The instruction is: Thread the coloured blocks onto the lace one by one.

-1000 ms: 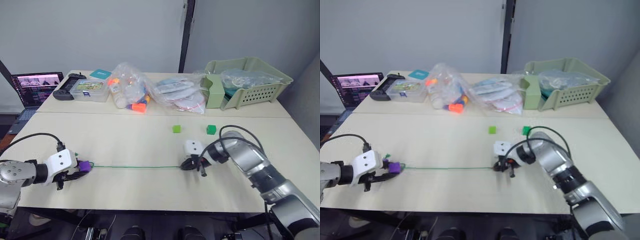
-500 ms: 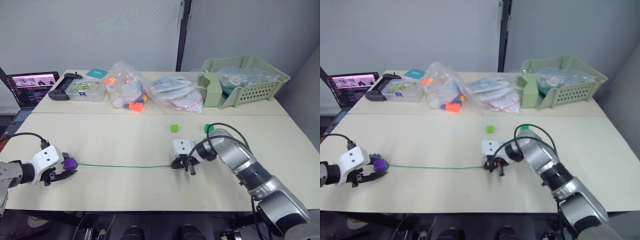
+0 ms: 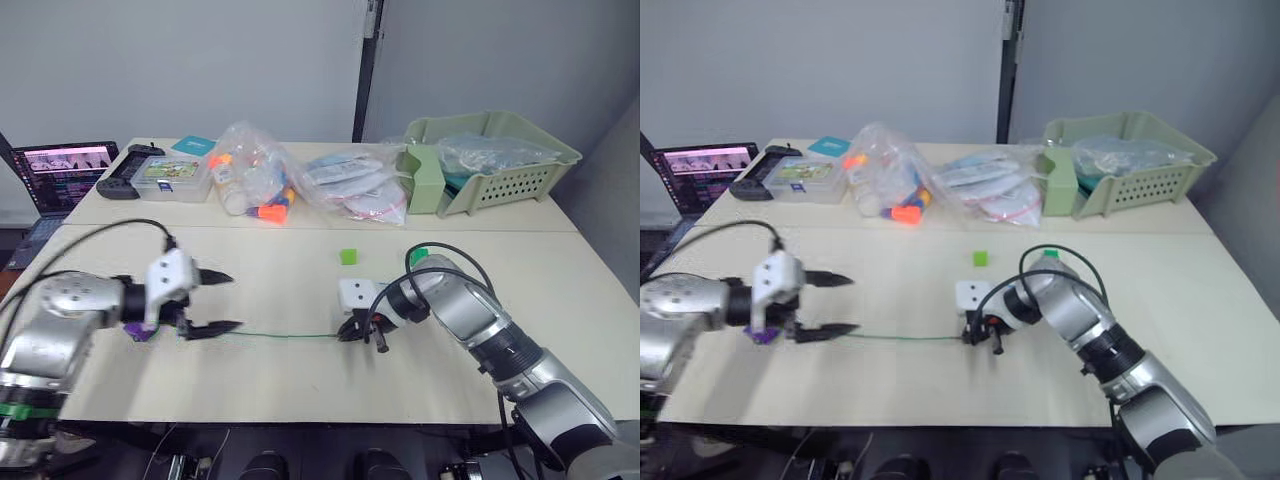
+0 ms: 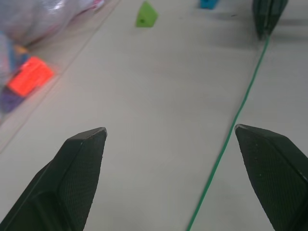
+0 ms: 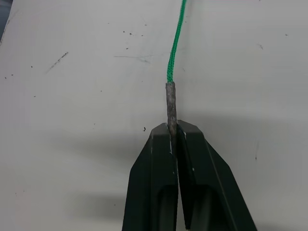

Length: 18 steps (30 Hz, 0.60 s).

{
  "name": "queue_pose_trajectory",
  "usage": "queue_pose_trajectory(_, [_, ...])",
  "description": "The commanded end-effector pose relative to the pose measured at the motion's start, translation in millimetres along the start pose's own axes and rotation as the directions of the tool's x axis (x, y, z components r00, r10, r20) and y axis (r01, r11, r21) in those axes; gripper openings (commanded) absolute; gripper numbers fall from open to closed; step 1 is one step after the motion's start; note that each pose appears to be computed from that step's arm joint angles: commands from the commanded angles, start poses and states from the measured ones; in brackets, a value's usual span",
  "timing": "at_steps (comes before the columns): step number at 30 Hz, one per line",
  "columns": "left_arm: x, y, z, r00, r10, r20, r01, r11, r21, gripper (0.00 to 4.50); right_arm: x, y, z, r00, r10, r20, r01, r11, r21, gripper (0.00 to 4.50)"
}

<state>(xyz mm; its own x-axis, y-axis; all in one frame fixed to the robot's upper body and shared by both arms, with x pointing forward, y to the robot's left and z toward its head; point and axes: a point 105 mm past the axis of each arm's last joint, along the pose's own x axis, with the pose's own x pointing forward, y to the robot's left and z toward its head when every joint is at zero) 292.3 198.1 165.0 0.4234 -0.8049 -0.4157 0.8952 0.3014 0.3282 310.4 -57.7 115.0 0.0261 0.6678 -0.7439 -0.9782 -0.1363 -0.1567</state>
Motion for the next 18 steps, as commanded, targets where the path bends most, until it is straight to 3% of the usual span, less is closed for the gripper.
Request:
queue_pose_trajectory(1, [42.0, -17.6, 12.6, 0.993, -0.106, 0.058, 0.103, 0.994, 0.040, 4.49, -0.2, 4.3, 7.2, 1.000, -0.011, 0.020, 0.011, 1.000, -0.005, 0.00])
queue_pose_trajectory(11, [115.8, -46.9, 22.9, 0.950, -0.265, 0.164, 0.264, 0.964, 0.030, 4.49, -4.6, 6.0, 11.8, 0.999, -0.042, 0.027, 0.041, 0.999, 0.015, 0.00])
queue_pose_trajectory(18, [127.4, -54.4, 17.2, 0.943, -0.302, 0.140, 0.298, 0.953, 0.044, 2.37, -6.6, 7.4, 10.4, 0.998, -0.056, 0.029, 0.054, 0.998, 0.035, 0.00])
